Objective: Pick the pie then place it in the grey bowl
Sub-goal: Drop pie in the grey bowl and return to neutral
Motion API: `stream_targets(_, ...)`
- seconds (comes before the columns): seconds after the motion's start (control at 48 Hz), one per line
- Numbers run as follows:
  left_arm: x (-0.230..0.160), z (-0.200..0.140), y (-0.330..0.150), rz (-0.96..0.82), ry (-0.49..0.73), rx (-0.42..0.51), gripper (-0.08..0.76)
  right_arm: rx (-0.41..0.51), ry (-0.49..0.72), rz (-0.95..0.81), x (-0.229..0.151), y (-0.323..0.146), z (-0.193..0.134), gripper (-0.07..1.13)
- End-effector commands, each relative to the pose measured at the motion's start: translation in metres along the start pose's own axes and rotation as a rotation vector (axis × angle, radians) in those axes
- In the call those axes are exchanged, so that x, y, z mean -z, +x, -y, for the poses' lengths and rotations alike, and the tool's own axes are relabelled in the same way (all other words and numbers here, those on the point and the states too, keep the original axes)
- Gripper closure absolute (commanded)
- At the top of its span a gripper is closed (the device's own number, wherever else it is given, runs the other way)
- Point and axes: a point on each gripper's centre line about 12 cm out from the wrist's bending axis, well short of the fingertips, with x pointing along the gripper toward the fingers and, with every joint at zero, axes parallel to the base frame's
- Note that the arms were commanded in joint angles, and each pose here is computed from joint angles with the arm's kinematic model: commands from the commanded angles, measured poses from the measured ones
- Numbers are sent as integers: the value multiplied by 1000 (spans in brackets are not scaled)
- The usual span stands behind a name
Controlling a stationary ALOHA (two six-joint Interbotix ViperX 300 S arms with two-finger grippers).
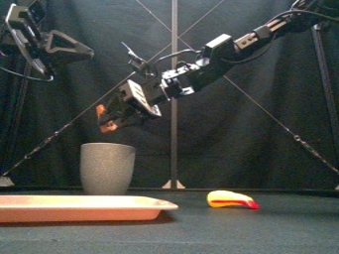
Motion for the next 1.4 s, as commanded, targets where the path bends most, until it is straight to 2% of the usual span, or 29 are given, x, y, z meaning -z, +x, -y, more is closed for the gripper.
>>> stream_targets(0.021, -4, 0, 1, 15, 2, -2, 682, 7, 4, 63, -24, -1, 4, 144)
stream_targets(0.146, -4, 0, 1, 17, 4, 0, 682, 2, 11, 69, -23, 0, 4, 55)
stream_targets(0.479, -4, 0, 0, 18, 3, -2, 682, -15, 28, 63, -23, -13, 1, 52)
stream_targets(0.771, 1, -1, -1, 5, 3, -4, 682, -11, 20, 94, -31, -88, 3, 52)
stream_targets(1.021, 4, -4, -3, -4, 3, -21, 682, -58, 6, 135, -19, -157, -19, 50)
stream_targets(1.396, 3, -10, -3, -2, 6, -49, 682, -79, 19, 240, -7, -208, -37, 50)
